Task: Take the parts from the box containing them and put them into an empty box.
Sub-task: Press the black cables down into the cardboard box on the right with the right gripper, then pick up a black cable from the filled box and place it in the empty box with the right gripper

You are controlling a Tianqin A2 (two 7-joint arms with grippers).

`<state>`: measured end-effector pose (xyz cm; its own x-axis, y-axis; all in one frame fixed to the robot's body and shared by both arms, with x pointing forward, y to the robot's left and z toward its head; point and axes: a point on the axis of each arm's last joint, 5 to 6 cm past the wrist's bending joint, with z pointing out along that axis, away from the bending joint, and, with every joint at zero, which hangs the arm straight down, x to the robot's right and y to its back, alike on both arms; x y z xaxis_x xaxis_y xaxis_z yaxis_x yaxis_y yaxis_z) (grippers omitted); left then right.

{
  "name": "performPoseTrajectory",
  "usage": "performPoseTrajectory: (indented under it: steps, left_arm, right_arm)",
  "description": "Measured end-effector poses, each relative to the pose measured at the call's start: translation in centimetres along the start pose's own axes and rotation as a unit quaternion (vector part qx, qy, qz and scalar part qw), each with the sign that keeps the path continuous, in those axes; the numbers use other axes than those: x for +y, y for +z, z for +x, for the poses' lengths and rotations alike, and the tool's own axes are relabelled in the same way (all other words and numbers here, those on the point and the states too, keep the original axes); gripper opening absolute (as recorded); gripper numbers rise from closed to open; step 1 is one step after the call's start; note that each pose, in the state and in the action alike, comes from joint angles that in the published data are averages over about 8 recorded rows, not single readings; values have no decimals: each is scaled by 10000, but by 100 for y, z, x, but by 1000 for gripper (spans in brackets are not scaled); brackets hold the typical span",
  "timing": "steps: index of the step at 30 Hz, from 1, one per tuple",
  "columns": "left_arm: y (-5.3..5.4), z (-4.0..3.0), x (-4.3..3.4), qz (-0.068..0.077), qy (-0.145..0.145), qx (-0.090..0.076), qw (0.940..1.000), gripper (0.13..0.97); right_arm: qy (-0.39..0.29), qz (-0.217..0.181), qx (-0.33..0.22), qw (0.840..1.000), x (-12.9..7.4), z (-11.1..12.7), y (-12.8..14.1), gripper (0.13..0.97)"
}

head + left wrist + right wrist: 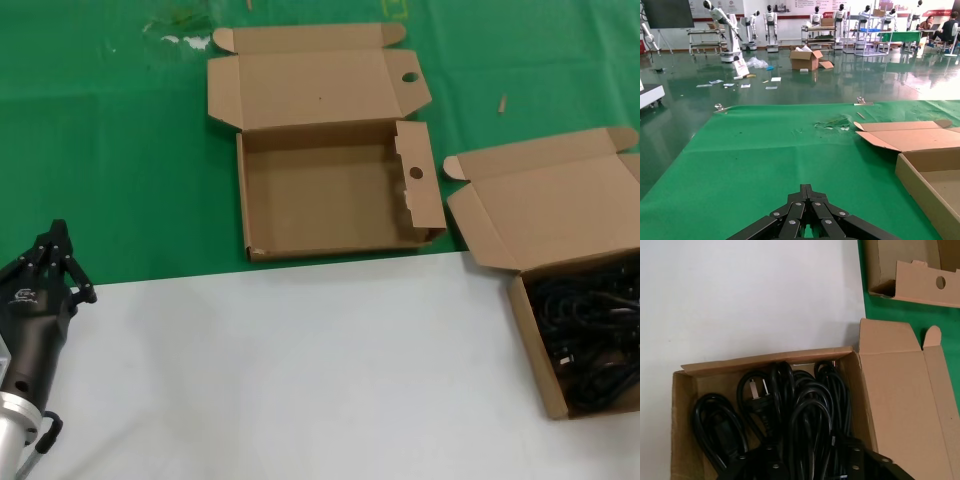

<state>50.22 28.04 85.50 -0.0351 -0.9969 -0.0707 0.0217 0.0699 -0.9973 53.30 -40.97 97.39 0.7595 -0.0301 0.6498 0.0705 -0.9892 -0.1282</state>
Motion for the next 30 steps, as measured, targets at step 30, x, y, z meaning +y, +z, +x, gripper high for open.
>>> performPoseTrajectory:
  steps: [30]
  left_arm:
    - [0,0,0,0,0,0,10000,140]
  right_arm:
    - [330,315,364,9983,-316,454,-442,232]
